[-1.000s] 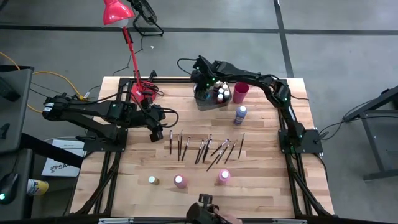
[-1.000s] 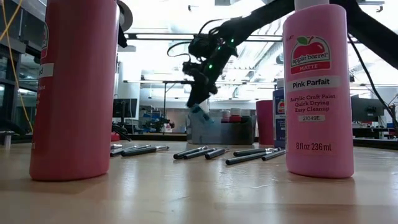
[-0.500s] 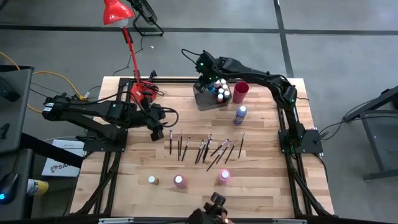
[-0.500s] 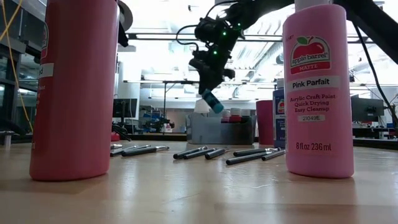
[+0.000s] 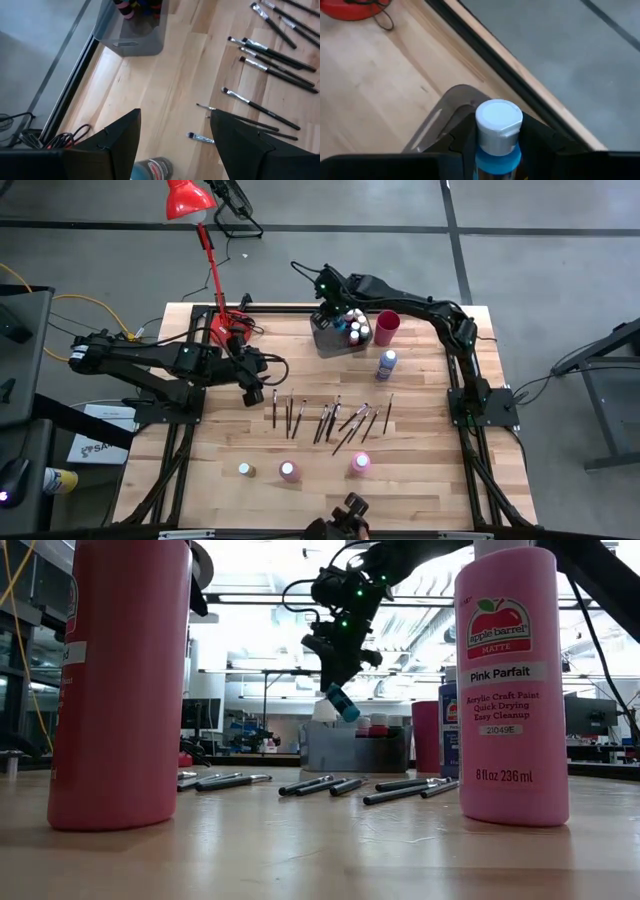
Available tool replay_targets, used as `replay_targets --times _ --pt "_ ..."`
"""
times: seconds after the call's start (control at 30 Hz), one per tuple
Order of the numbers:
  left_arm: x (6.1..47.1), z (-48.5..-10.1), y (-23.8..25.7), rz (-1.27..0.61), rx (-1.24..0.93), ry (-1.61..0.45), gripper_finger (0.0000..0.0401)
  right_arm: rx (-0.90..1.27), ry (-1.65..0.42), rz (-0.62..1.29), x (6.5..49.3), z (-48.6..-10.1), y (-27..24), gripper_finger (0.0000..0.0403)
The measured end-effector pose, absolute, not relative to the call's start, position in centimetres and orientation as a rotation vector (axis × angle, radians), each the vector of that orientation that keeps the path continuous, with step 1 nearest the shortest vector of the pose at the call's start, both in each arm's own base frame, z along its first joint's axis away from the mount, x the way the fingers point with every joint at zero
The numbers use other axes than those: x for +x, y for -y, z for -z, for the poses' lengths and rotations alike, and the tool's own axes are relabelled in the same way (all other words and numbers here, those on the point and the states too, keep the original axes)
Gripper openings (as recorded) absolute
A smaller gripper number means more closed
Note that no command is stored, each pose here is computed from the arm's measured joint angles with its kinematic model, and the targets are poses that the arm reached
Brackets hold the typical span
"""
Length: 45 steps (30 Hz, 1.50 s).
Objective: Pick & Place Paint Supplies
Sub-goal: Put the small light blue paint bottle into the black bin
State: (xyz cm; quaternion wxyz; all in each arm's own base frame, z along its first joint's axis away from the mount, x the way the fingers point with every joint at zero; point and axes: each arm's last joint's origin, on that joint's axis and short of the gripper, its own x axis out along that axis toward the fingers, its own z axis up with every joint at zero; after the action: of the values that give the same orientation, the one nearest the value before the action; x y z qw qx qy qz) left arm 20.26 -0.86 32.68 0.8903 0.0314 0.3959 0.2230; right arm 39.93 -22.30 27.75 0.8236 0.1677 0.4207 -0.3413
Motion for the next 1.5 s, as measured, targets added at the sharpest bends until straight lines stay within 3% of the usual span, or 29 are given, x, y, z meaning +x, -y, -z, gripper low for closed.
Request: replay_targets --times 0.4,0.73,0.87,1.03,1.3,1.5 --pt "20.9 -32.1 0.9 -0.444 0.120 -0.861 0.0232 0.365 -0.900 0.634 41.1 -28.0 19.6 0.0112" --pt "21.2 -31.9 0.9 -0.437 0.166 -0.880 0.0232 0.322 -0.858 0.663 41.6 -29.3 17.2 0.0112" --pt "21.2 -32.0 0.8 -0.465 0.193 -0.875 0.0232 0.324 -0.785 0.649 41.1 -31.5 16.5 0.0121" --pt "21.9 -32.7 -0.1 -0.467 0.246 -0.802 0.0232 0.318 -0.676 0.494 39.6 -35.5 15.2 0.0114" --pt "24.0 -35.3 -3.3 -0.340 0.275 -0.509 0.0232 0.259 -0.409 0.326 35.0 -43.6 12.5 0.0125" --pt "24.6 -37.5 -5.2 -0.199 0.264 -0.245 0.0232 0.188 -0.281 0.231 31.9 -47.5 10.3 0.0117"
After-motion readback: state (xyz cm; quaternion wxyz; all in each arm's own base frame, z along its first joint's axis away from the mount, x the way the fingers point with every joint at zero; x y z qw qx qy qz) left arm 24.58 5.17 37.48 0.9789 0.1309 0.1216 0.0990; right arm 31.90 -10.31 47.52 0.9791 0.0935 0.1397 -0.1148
